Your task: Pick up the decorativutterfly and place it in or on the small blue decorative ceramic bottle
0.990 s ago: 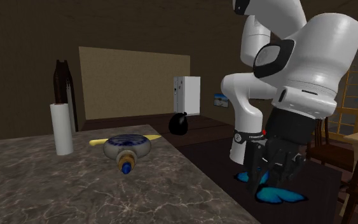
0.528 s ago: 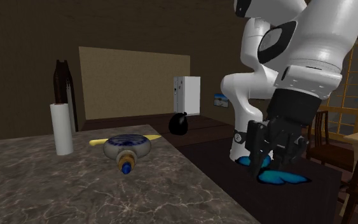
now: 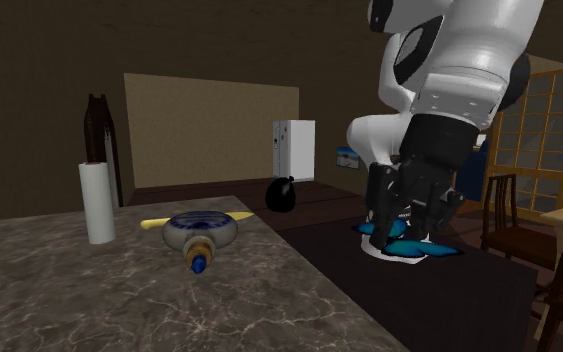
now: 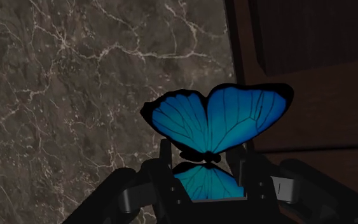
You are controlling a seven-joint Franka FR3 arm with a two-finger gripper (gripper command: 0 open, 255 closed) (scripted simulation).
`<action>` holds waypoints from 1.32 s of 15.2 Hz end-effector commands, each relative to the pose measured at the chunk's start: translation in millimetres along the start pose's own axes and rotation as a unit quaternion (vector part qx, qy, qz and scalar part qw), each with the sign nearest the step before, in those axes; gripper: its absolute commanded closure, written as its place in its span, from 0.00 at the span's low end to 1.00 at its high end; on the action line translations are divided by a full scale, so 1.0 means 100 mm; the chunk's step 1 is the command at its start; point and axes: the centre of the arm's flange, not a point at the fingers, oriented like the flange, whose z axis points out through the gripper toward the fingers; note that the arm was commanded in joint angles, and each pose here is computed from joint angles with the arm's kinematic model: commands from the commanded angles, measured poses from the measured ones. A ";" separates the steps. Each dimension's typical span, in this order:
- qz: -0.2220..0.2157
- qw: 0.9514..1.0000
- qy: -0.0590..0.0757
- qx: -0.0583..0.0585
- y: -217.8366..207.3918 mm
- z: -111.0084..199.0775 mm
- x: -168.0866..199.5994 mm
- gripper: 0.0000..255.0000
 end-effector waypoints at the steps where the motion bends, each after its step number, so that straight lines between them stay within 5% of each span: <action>1: -0.001 1.000 0.000 0.000 0.15 0.06 -0.21 1.00; 20: -0.001 1.000 0.000 0.000 1.58 0.67 -2.18 1.00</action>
